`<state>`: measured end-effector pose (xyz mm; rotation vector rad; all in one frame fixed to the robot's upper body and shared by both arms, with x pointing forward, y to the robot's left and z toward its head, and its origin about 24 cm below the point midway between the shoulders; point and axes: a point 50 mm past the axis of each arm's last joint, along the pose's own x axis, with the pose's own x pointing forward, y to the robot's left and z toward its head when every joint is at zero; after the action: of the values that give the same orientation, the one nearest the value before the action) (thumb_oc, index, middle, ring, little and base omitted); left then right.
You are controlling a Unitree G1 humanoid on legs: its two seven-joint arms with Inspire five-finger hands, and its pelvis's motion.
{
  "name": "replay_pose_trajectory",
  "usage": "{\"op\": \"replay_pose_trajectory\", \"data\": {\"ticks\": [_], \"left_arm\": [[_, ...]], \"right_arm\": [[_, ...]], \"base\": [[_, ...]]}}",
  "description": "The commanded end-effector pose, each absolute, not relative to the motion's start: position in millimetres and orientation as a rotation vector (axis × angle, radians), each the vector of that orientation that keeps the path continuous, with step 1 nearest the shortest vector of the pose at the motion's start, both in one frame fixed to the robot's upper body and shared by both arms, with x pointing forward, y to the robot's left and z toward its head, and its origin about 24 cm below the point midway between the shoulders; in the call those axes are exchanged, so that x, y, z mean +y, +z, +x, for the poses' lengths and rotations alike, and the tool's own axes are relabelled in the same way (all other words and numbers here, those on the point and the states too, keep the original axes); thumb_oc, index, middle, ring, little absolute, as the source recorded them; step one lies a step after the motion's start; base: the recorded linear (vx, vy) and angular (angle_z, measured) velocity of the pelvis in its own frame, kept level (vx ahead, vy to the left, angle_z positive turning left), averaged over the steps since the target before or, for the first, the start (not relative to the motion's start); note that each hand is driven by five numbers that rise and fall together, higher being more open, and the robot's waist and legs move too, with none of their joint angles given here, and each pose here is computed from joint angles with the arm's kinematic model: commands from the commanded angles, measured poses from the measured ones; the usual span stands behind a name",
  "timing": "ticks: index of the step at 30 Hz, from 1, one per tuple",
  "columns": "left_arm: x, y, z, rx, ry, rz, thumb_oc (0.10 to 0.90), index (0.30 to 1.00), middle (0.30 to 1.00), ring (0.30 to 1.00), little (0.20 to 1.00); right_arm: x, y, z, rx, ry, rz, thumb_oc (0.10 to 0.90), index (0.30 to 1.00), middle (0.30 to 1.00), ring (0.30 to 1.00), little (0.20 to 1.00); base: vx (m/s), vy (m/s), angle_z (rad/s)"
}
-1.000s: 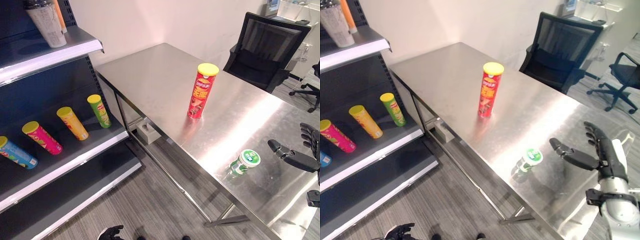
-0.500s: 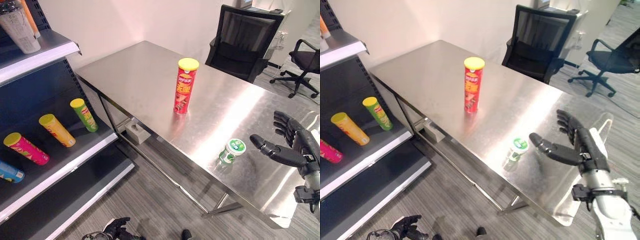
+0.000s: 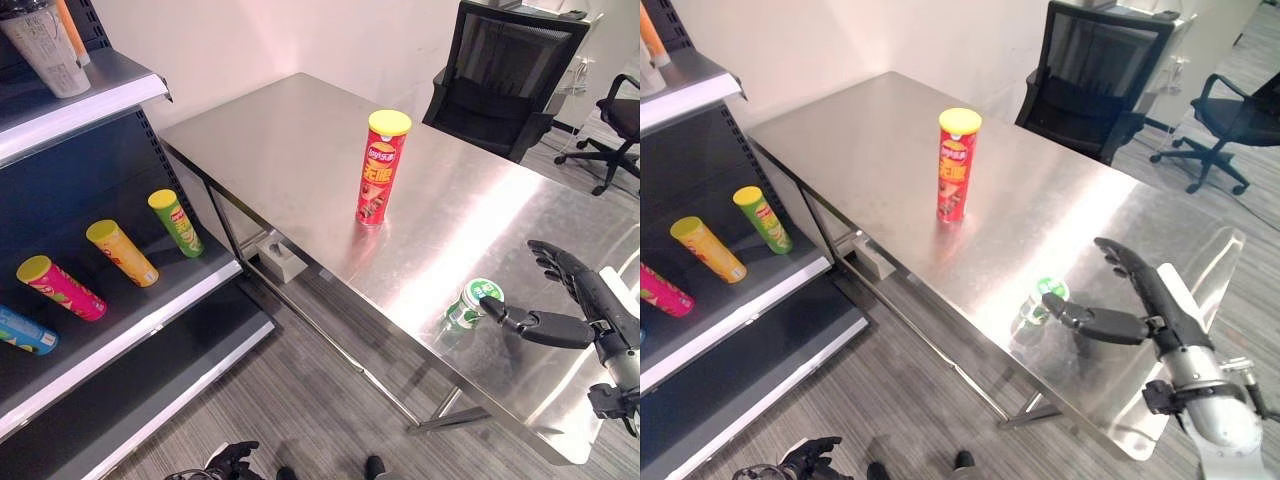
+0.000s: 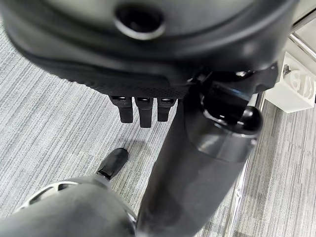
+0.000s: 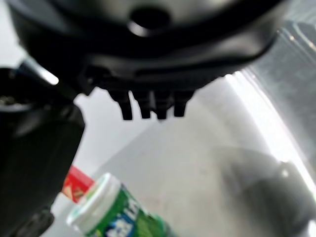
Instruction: Put the goods on the table back onto the shelves and tidy them up.
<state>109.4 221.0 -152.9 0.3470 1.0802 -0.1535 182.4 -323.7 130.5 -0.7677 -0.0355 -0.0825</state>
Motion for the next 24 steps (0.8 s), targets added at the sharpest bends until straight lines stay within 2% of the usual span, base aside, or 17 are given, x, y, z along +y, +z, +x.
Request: {"op": "replay_pose_trajectory", "data": {"ticks": [1,12,20,24], "left_arm": [[232.0,-141.1,138.7,0.980,-0.153,0.402,0.800,0.900,0.900,0.900,0.900],[230.4,-139.8,142.8,0.965,-0.175,0.426,0.800,0.900,0.900,0.900,0.900],[229.6,-139.6,145.4,0.964,-0.174,0.438,0.800,0.900,0.900,0.900,0.900],[228.7,-139.7,146.4,0.964,-0.175,0.443,0.800,0.900,0.900,0.900,0.900]], "right_arm": [[-309.0,199.2,186.9,-0.396,-0.135,-0.863,0.800,0.900,0.900,0.900,0.900],[-293.5,203.9,183.6,-0.392,-0.042,-1.065,0.800,0.900,0.900,0.900,0.900],[-293.7,186.8,187.0,-0.310,-0.013,-1.285,0.800,0.900,0.900,0.900,0.900],[-290.3,180.1,184.7,-0.292,0.018,-1.299,0.800,0.900,0.900,0.900,0.900]], "base": [[0.00,0.000,0.00],[0.00,0.000,0.00],[0.00,-0.004,0.00],[0.01,-0.039,0.01]]}}
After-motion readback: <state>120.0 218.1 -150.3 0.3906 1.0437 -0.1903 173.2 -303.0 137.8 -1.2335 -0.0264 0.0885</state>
